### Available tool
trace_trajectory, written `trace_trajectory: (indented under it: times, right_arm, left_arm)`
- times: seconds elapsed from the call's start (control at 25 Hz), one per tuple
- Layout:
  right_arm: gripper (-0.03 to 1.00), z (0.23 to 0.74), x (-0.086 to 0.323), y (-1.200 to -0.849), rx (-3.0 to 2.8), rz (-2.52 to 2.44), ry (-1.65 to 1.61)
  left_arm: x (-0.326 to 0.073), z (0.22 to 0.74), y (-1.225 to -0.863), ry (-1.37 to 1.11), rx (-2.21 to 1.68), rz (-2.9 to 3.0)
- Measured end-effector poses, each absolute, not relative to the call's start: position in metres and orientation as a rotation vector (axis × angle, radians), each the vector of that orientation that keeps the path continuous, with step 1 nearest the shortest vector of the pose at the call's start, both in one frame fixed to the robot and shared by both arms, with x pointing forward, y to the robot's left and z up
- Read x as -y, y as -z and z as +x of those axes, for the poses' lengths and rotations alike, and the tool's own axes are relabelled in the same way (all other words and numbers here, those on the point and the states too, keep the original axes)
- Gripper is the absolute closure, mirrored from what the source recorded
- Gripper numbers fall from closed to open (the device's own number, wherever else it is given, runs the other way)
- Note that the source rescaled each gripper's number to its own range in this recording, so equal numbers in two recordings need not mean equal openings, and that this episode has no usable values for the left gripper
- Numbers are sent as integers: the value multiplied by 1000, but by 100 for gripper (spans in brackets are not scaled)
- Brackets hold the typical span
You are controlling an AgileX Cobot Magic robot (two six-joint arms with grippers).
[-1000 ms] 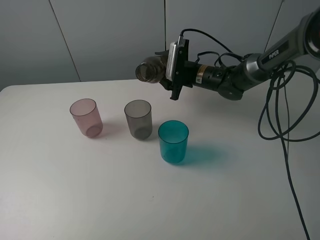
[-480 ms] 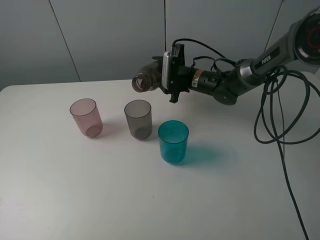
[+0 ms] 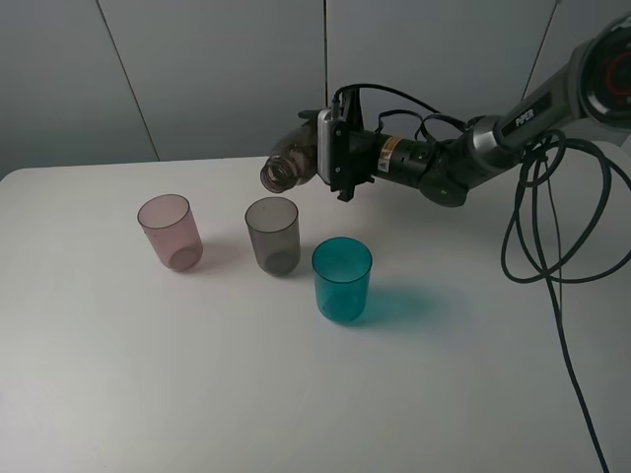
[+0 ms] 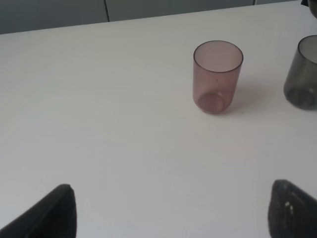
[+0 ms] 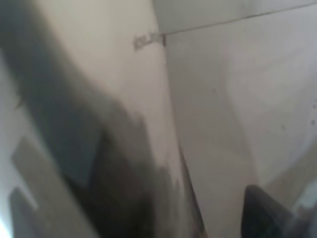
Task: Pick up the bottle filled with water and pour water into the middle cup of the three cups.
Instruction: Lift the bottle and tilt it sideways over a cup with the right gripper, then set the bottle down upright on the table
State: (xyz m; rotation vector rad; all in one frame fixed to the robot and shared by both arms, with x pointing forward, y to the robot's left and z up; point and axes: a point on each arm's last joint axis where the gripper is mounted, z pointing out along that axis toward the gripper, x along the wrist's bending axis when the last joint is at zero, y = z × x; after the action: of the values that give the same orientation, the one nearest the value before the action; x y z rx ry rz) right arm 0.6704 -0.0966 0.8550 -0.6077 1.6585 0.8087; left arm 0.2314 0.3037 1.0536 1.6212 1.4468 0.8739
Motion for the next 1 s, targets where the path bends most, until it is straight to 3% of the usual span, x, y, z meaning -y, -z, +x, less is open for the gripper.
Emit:
trace_trajectory:
  times: [1.0]
  right_arm:
    - [96, 670, 96, -856, -1581, -719, -710]
  left_arm:
    - [-304, 231, -1054, -874, -1447, 1621]
